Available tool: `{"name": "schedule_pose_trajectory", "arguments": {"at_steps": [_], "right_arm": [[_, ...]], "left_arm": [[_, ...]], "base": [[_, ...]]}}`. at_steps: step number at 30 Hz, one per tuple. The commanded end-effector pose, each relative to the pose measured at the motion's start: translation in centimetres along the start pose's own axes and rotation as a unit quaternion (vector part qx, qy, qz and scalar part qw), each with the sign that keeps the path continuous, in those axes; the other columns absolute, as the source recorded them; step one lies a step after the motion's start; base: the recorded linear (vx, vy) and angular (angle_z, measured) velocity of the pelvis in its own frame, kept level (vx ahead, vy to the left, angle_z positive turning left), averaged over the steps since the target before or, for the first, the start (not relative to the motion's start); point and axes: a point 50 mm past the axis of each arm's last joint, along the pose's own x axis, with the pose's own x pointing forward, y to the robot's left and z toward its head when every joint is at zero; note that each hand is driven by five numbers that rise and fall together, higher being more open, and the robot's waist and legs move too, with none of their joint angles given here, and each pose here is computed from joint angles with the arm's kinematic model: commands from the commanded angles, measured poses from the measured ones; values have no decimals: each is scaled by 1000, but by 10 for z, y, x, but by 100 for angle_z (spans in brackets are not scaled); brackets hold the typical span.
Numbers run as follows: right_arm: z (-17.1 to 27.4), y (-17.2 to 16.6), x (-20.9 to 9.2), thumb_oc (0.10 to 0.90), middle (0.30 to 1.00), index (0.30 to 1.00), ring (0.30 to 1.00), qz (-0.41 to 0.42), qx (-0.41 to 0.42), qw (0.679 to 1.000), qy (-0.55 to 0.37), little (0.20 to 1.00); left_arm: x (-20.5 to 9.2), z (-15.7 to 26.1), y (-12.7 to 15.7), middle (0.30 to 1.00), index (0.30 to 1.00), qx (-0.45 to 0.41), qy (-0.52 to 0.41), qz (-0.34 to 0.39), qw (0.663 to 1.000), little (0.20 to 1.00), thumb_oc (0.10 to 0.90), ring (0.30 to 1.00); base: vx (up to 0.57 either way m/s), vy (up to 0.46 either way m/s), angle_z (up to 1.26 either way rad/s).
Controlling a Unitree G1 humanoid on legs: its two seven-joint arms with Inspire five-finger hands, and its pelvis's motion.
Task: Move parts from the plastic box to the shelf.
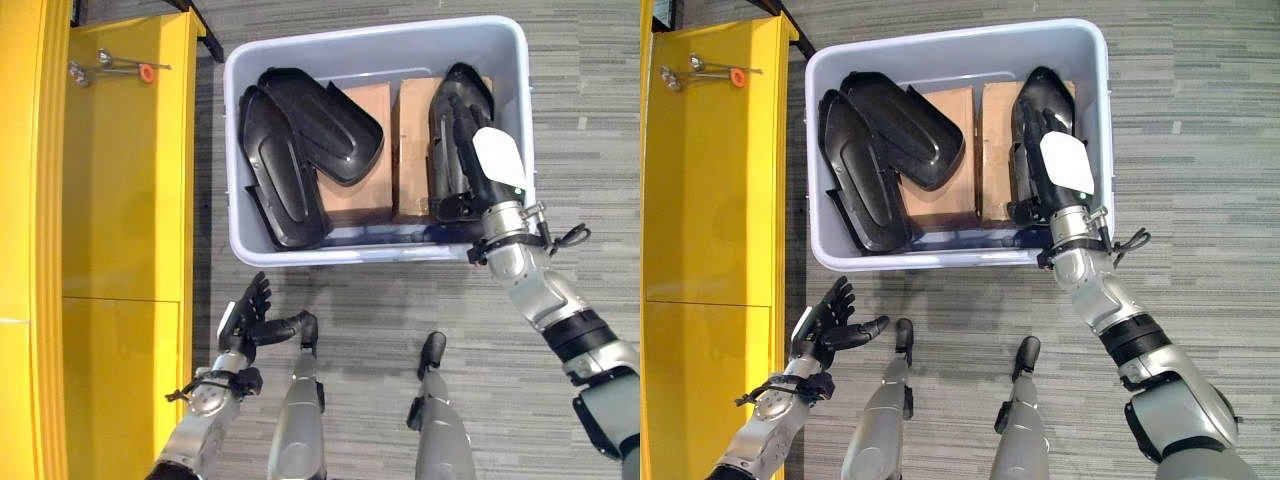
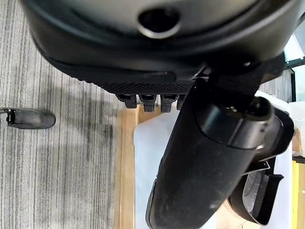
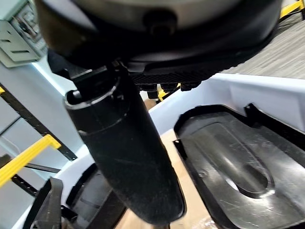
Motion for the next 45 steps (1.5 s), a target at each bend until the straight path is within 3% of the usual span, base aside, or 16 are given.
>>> {"name": "schedule_pose_trajectory", "arguments": {"at_steps": [1,20,34,45], "right_arm": [[29,-41,26,900,1000,1000,1000,-102,-20,992,-75,1000],[7,-1,0,900,1000,1000,1000,-55,3,998,-18,1000],[-25,-26,1,900,1000,1000,1000,-46,-171,984,-13,1000],[-37,-46,12,900,1000,1000,1000,-33,-253,967,-7,1000]], "left_arm": [[1,26,-7,1000,1000,11,-77,-14,997,1000,900,1000],[3,28,-8,1000,1000,7,-86,1,996,1000,900,1000],[3,30,-3,1000,1000,18,-93,4,995,1000,900,1000],[5,34,-4,1000,1000,20,-100,1,995,1000,900,1000]], "base": [[0,0,0],[0,0,0],[0,0,0],[0,0,0]]}}
